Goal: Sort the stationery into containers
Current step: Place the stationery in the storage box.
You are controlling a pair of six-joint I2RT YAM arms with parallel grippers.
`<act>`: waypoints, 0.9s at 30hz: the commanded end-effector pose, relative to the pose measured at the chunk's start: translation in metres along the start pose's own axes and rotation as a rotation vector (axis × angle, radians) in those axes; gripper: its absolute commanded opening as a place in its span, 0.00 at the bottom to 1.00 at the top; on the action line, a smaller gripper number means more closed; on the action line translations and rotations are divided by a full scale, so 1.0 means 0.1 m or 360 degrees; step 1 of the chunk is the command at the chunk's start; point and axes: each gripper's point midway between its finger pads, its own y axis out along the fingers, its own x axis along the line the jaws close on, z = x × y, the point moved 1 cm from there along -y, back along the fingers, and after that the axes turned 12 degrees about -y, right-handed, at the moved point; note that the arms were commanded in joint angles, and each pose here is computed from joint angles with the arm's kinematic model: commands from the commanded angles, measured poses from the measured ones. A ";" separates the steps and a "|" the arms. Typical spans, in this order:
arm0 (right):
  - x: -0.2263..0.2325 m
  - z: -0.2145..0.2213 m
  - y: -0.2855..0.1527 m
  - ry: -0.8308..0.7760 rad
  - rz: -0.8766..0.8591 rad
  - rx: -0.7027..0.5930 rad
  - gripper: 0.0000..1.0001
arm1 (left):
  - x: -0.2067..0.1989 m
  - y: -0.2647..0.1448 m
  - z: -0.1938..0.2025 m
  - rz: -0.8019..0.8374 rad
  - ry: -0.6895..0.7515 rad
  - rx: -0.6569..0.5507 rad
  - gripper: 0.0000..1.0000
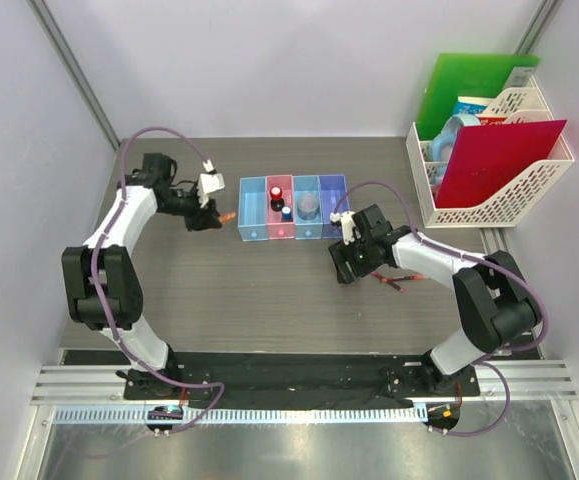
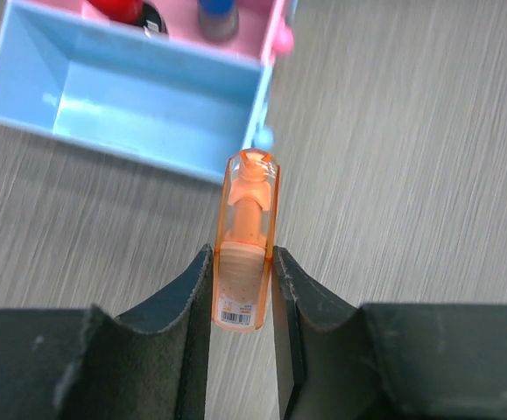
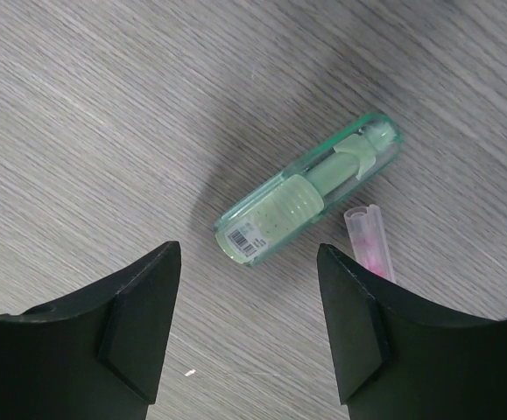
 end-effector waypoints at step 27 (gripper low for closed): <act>-0.13 -0.37 0.27 -0.0027 0.0240 -0.0119 0.69 | 0.94 0.99 -0.61 -0.0918 -0.1032 -0.0027 0.00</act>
